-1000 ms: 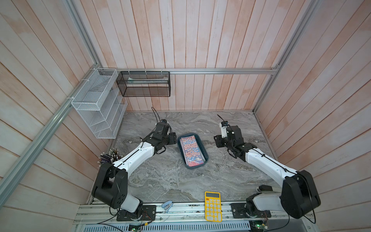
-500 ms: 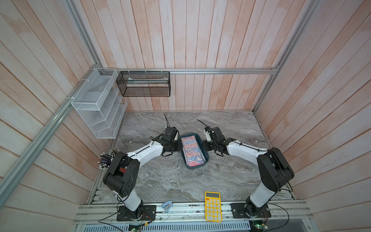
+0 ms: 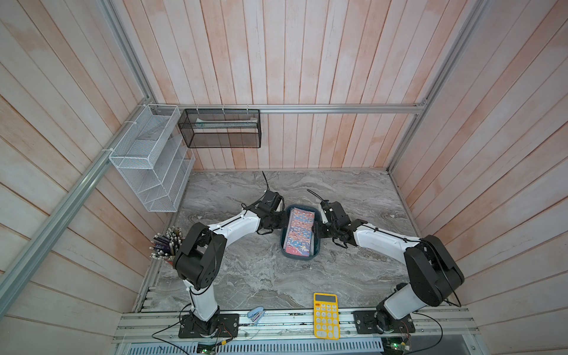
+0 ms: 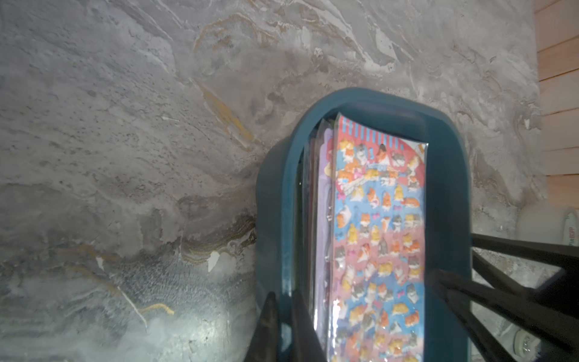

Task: Take the stickers out of the storage box
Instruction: Adjust the storage box at the center of the board, then pick up the sticker from the storage box.

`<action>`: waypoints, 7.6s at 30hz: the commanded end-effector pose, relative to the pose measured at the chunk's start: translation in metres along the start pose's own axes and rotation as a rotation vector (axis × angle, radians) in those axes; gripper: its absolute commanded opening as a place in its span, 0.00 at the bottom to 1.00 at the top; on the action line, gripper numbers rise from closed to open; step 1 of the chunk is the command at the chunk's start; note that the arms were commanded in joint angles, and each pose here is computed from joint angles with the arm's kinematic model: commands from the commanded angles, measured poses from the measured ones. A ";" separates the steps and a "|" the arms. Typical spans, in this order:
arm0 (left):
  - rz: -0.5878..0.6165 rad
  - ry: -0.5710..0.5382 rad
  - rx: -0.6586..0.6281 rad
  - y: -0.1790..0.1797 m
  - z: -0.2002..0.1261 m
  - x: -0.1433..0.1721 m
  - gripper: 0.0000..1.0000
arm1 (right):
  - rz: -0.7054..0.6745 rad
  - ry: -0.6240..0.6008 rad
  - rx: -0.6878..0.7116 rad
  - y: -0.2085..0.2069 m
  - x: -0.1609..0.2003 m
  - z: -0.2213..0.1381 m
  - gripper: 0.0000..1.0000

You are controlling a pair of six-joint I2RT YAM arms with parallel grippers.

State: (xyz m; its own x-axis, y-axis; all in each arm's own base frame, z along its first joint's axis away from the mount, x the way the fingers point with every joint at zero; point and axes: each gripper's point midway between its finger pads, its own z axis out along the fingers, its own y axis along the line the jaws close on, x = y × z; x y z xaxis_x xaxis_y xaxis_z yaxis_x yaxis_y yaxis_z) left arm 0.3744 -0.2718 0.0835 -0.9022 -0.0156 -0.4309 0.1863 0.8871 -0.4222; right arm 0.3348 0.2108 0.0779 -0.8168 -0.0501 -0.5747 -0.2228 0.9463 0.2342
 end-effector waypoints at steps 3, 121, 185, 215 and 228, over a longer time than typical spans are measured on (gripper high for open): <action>-0.063 -0.025 -0.005 0.001 -0.004 0.003 0.03 | 0.030 -0.048 0.034 -0.004 -0.010 -0.015 0.56; -0.245 -0.116 0.036 -0.017 -0.025 -0.002 0.00 | -0.095 0.028 -0.274 0.107 0.020 0.024 0.47; -0.037 -0.373 0.626 -0.088 -0.194 -0.064 0.03 | -0.044 -0.255 -0.938 0.142 -0.085 -0.124 0.00; -0.113 -0.318 0.616 -0.069 -0.176 -0.045 0.00 | -0.050 -0.260 -0.914 0.145 -0.106 -0.122 0.00; -0.171 -0.367 0.437 -0.008 -0.177 -0.069 0.00 | -0.099 -0.341 -0.676 0.119 -0.122 -0.125 0.99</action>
State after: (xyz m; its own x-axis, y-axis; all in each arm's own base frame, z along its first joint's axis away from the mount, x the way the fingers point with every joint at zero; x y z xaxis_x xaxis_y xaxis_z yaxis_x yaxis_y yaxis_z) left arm 0.3552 -0.2115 0.2554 -0.7766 -0.3637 -0.5145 0.2693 0.5466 -0.7929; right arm 0.3359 0.3006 0.2601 -0.6422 0.0782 -0.7626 -0.6525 0.4664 0.5973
